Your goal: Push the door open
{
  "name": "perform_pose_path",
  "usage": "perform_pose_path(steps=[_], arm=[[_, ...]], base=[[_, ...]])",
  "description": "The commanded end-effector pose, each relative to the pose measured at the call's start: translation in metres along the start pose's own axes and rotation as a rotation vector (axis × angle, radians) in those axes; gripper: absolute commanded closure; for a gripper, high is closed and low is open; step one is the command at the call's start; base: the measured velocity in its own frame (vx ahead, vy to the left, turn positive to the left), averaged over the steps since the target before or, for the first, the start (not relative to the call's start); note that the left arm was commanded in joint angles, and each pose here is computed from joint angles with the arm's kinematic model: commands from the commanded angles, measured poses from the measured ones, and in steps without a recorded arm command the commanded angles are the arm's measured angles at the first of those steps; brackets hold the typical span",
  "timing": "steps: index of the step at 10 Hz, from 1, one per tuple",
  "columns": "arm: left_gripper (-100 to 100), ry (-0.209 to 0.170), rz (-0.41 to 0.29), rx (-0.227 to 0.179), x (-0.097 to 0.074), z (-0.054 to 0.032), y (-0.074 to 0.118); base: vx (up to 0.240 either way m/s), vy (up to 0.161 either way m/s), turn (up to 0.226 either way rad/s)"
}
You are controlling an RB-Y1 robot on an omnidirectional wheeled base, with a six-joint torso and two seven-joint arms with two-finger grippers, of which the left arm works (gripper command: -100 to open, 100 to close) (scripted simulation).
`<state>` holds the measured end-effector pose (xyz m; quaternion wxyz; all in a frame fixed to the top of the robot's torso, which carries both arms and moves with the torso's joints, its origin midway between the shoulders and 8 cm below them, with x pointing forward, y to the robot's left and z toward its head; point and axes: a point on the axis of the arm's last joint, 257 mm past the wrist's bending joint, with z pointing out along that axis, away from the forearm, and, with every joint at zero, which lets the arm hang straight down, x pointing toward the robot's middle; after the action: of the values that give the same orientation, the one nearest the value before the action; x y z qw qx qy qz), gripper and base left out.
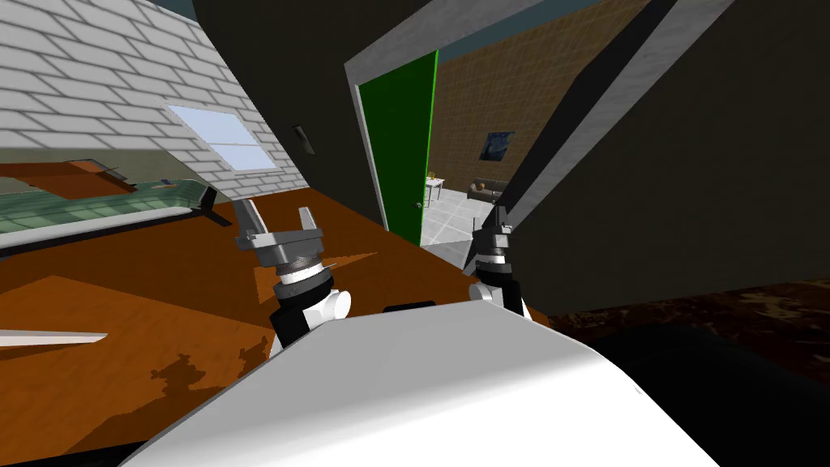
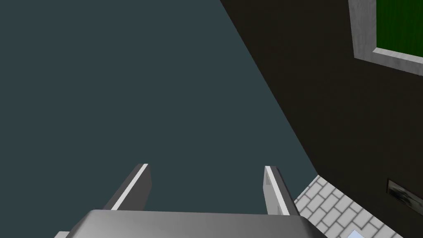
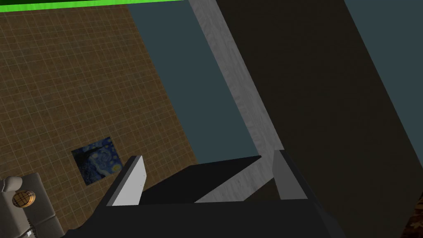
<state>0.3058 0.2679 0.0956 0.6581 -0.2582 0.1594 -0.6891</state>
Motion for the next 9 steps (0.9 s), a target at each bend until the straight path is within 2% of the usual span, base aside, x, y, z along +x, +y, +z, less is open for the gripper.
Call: perform_pose_path(steps=[1, 9], arm=[[-100, 0.013, 0.003, -0.018, 0.002, -0.0026, 0.011], [-100, 0.059, 0.016, -0.095, 0.006, -0.0156, 0.059]], base=[[0.161, 0.000, -0.027], [0.068, 0.003, -0.040]])
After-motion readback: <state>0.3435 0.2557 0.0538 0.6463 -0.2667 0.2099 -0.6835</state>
